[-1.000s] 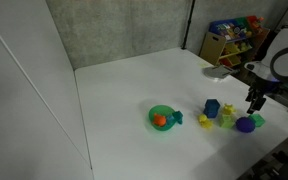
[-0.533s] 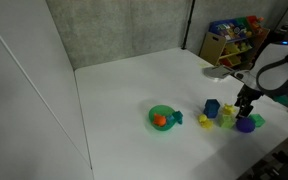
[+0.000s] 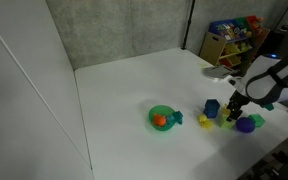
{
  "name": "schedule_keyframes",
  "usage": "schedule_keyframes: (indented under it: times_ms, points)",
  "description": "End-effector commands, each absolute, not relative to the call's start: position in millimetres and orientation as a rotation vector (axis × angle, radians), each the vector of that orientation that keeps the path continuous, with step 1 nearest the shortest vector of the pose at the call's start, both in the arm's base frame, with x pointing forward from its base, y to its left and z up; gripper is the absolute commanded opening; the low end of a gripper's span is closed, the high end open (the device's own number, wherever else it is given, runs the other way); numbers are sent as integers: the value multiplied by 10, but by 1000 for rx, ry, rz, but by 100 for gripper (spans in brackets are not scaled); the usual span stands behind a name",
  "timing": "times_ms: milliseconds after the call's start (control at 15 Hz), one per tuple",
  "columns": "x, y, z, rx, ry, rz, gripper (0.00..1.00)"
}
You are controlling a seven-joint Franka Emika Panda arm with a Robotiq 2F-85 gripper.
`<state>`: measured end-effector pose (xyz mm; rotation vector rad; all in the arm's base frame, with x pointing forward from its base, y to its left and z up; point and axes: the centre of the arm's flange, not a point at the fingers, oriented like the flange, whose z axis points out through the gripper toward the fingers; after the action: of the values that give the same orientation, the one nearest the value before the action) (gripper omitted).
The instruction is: Put the two green blocks onto the blue block on the left
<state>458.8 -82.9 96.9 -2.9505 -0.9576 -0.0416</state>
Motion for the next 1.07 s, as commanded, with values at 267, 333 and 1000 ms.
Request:
schedule_keyframes:
  times_ms: [267,333,1000]
  points:
    - [4666,-910,514,-2914,-954,-31,100]
    - [4661,-914,481,-2911,-956,-21,75]
    - [4706,-1043,831,-2921,-874,-63,29]
